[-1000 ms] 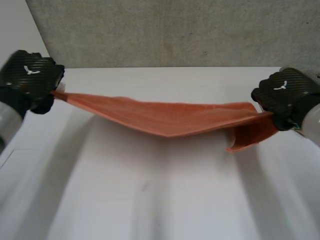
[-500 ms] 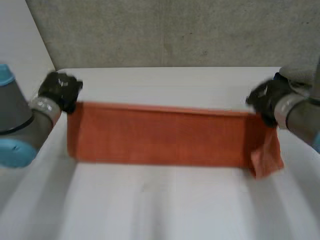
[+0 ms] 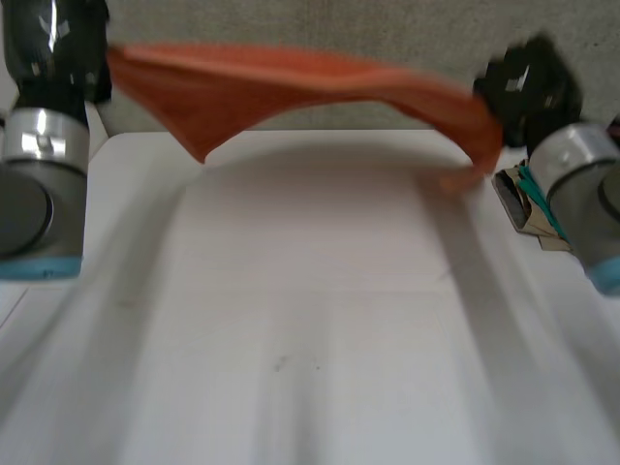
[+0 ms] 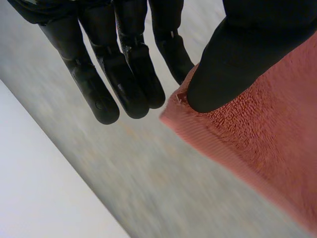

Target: Fold the laundry.

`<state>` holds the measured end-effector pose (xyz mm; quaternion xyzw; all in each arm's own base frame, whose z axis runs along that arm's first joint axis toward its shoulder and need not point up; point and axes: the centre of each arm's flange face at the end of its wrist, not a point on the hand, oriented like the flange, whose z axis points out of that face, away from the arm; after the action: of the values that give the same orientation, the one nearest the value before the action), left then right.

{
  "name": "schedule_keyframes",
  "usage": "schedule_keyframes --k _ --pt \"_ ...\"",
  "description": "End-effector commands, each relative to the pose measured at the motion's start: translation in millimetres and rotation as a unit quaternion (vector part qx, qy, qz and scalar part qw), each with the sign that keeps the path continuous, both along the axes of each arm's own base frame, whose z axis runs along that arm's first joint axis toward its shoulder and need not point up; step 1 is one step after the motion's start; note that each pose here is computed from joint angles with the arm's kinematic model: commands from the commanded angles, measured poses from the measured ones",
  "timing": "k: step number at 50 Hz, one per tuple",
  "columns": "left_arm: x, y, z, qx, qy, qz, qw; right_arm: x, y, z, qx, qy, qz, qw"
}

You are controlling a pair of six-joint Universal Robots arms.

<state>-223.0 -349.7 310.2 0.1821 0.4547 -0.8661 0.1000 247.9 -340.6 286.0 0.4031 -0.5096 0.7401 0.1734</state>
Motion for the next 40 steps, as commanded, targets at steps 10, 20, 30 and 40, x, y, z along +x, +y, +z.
schedule_keyframes --k 10,20,30,40 --pt "22 -2 -105 0.164 -0.018 0.018 0.986 -30 10 -125 0.294 -0.084 -0.034 0.952" --pt "21 -1 -105 0.164 -0.018 0.017 0.986 -58 4 -132 0.336 -0.162 -0.093 0.923" --pt "24 -2 -105 0.165 -0.019 0.022 0.986 -93 4 -142 0.390 -0.165 -0.149 0.894" --pt "25 10 -107 0.215 -0.031 0.022 0.976 -109 4 -145 0.390 -0.148 -0.155 0.896"
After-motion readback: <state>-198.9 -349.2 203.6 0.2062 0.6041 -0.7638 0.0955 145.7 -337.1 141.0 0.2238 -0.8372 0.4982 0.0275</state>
